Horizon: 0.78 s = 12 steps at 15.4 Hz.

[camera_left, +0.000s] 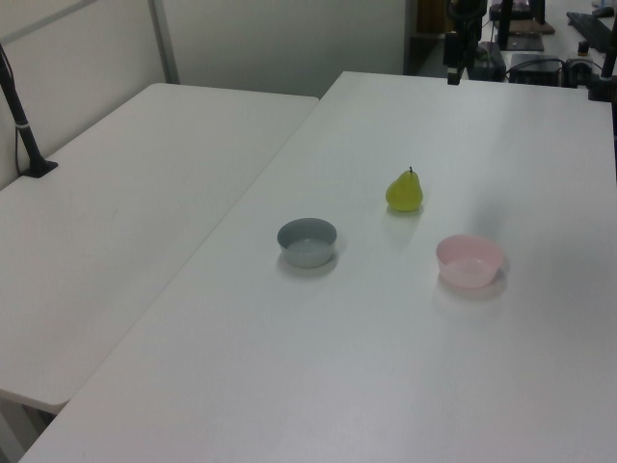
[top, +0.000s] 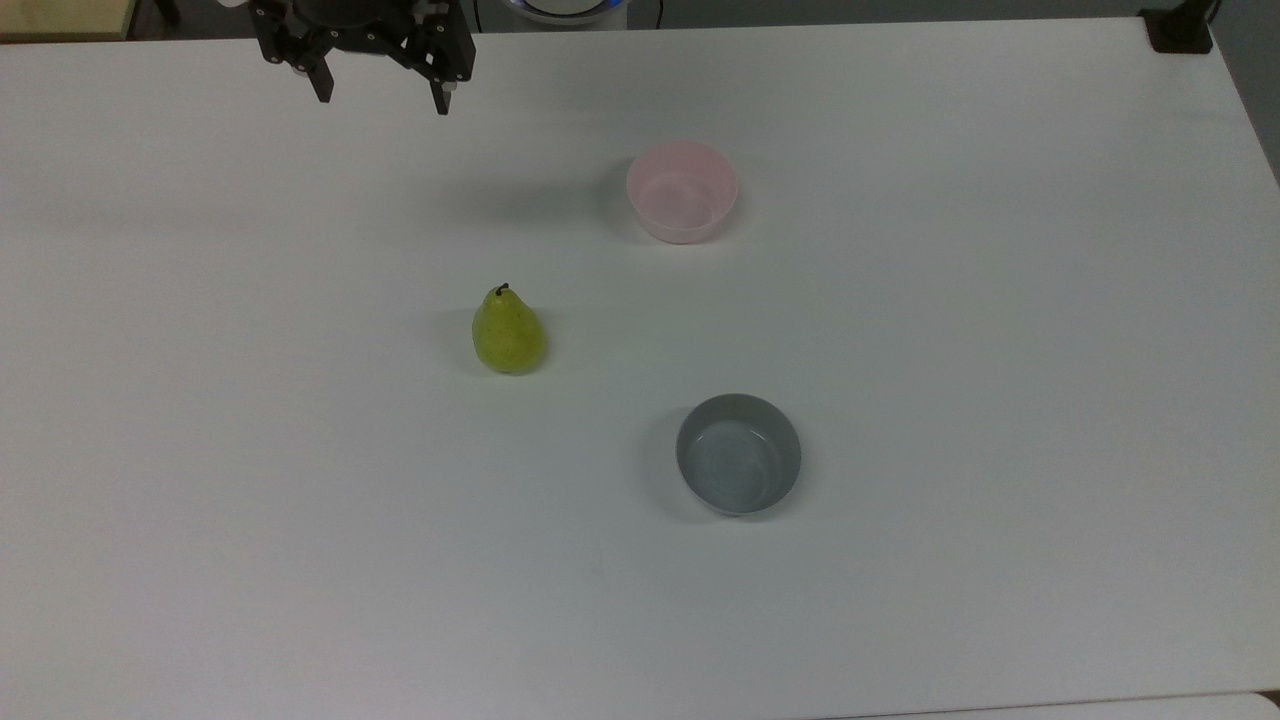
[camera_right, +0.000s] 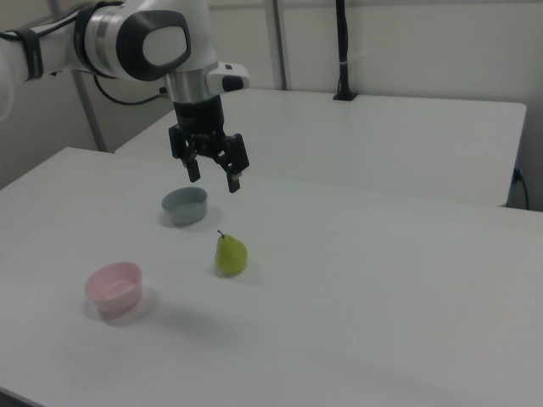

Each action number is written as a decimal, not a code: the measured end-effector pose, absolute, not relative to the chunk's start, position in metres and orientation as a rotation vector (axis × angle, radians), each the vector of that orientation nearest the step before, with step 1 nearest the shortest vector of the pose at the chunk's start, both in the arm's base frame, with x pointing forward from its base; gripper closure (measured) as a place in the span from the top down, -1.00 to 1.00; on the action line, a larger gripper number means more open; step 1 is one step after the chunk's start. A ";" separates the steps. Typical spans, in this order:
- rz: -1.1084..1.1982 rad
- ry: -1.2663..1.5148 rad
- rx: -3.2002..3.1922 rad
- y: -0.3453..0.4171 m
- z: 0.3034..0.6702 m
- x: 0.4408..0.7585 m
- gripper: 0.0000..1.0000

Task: Place the pear in the bowl

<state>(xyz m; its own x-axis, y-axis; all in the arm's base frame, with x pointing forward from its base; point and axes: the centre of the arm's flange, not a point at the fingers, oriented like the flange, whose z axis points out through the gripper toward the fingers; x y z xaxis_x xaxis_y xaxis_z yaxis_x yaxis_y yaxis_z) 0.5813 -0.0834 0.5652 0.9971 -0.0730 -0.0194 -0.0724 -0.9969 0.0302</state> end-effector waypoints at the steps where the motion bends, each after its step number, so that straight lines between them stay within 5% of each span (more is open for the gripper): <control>1: -0.038 -0.113 3.109 -0.083 0.563 0.582 1.00; 12: -0.098 0.048 3.078 -0.017 0.525 0.626 1.00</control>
<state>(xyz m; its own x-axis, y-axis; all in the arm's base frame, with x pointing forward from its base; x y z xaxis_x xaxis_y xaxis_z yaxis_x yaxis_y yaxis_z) 0.6261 -0.0172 0.5251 0.9975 0.0290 -0.0646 0.0330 -0.9976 0.0610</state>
